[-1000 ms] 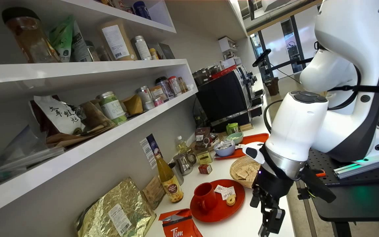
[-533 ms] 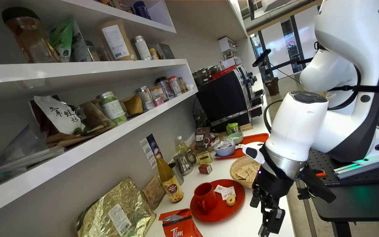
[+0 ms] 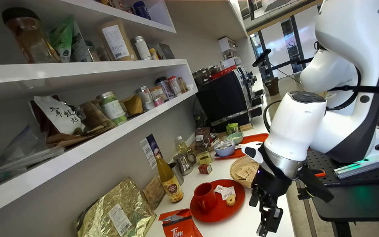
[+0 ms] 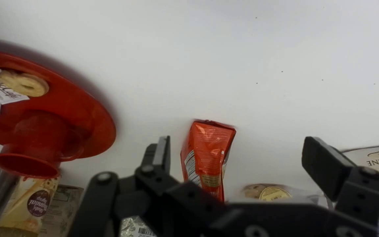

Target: Put the pack on the shelf

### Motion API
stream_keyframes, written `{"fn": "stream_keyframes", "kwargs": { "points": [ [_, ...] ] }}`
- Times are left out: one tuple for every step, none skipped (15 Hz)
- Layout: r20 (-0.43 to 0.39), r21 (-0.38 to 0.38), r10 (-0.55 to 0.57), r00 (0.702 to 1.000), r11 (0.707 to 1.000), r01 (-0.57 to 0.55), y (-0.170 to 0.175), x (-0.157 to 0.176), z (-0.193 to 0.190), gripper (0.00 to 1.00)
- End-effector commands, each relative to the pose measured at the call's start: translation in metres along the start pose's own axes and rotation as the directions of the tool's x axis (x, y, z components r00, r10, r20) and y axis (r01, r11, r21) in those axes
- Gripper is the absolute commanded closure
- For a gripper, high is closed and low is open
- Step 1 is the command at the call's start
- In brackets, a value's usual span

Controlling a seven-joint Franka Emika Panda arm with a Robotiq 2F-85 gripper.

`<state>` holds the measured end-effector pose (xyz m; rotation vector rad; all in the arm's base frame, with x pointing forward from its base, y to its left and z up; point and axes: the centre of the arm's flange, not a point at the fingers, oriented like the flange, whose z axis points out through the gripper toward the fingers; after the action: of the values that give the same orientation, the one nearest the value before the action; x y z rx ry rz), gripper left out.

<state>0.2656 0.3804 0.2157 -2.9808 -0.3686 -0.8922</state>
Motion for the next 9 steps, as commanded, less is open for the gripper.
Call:
{"fn": "stream_keyframes", "kwargs": {
  "points": [
    [-0.029, -0.005, -0.017, 0.999, 1.000, 0.017, 0.009, 0.028, 0.022, 0.00],
    [-0.033, -0.007, -0.026, 0.999, 1.000, 0.026, 0.014, 0.038, 0.026, 0.00],
    [-0.037, -0.004, -0.040, 0.999, 0.999, 0.040, 0.018, 0.046, 0.029, 0.00],
    [-0.046, -0.001, -0.059, 0.997, 0.998, 0.059, 0.022, 0.055, 0.034, 0.00],
    [-0.055, 0.001, -0.074, 0.996, 0.997, 0.074, 0.024, 0.063, 0.037, 0.00],
    [-0.061, 0.009, -0.093, 0.994, 0.996, 0.094, 0.026, 0.071, 0.041, 0.00],
    [-0.067, 0.018, -0.109, 0.992, 0.994, 0.111, 0.026, 0.072, 0.043, 0.00],
    [-0.071, 0.028, -0.126, 0.989, 0.991, 0.129, 0.025, 0.073, 0.045, 0.00],
    [-0.074, 0.038, -0.139, 0.987, 0.989, 0.142, 0.023, 0.076, 0.049, 0.00]
  ]
}}
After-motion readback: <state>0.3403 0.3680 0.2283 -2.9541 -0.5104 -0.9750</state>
